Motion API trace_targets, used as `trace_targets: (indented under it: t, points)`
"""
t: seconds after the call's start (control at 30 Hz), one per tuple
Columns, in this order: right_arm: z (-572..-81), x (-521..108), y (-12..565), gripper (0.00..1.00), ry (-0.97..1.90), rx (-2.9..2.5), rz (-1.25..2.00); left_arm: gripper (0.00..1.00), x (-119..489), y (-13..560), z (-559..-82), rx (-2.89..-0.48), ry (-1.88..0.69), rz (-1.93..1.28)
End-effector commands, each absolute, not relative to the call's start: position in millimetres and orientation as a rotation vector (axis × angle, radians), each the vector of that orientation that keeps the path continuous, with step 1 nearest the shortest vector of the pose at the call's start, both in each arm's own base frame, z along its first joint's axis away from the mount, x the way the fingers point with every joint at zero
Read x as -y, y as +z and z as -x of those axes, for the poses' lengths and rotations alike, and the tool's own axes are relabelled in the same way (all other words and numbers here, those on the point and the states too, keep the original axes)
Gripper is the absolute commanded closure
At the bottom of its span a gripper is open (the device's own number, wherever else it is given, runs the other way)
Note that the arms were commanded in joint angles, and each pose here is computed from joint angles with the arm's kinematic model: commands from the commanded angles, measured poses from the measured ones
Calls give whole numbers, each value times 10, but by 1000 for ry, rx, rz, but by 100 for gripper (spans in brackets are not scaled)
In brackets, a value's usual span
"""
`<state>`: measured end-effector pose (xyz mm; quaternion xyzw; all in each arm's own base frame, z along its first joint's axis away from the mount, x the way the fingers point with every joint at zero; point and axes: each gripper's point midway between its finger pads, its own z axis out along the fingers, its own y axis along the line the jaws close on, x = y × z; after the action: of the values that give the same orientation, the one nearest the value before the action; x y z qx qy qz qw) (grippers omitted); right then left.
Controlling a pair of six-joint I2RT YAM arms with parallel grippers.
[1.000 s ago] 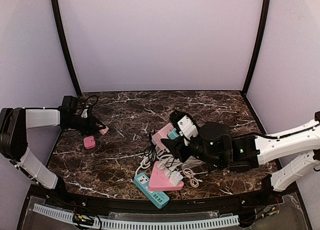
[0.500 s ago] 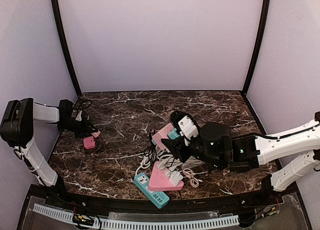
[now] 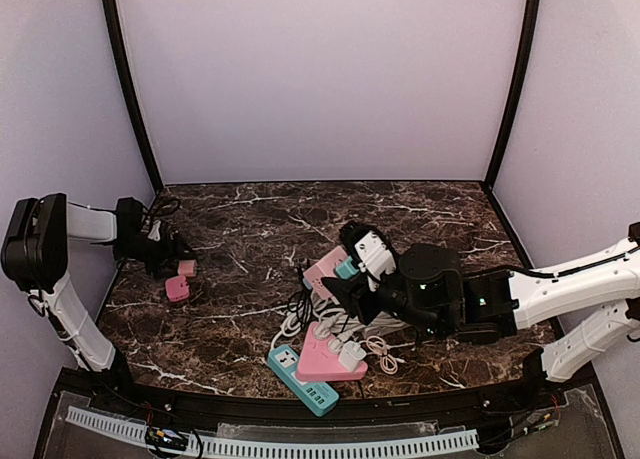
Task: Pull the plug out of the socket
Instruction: Place the plug at the center of the board.
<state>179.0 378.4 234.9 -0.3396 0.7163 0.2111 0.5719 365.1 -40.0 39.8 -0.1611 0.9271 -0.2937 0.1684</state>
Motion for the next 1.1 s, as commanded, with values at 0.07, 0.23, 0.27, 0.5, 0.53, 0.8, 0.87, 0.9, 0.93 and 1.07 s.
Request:
trace_targets:
  t: [0.07,0.23,0.27,0.5,0.53,0.8,0.87,0.9,0.93,1.07]
  points:
    - [-1848,-3873,2717,100,580,-1603,696,10,321,464,-3622,-2643,-778,465]
    - [-1861,-3884,2709,100,588,-1612,703,1,287,562,-3638,-2617,-743,451]
    - [-1871,-3889,2704,100,591,-1616,703,1,259,618,-3647,-2602,-714,441]
    - [-1963,-3911,2740,100,627,-1659,713,1,146,1209,-3712,-2415,-584,331]
    - [-1973,-3909,2752,100,630,-1660,715,1,154,1272,-3723,-2385,-586,313]
    - [-2176,-3805,2737,100,689,-1732,703,1,549,1808,-3670,-2176,-764,91]
    - [-2235,-3763,2744,100,727,-1749,697,1,768,1893,-3613,-2157,-797,-12]
    - [-2294,-3714,2757,100,745,-1760,679,1,941,1945,-3557,-2146,-819,-93]
    - [-2325,-3679,2780,100,770,-1765,670,1,1054,1978,-3517,-2137,-837,-140]
    - [-2470,-3475,2867,100,896,-1785,617,1,1611,2208,-3274,-2049,-950,-404]
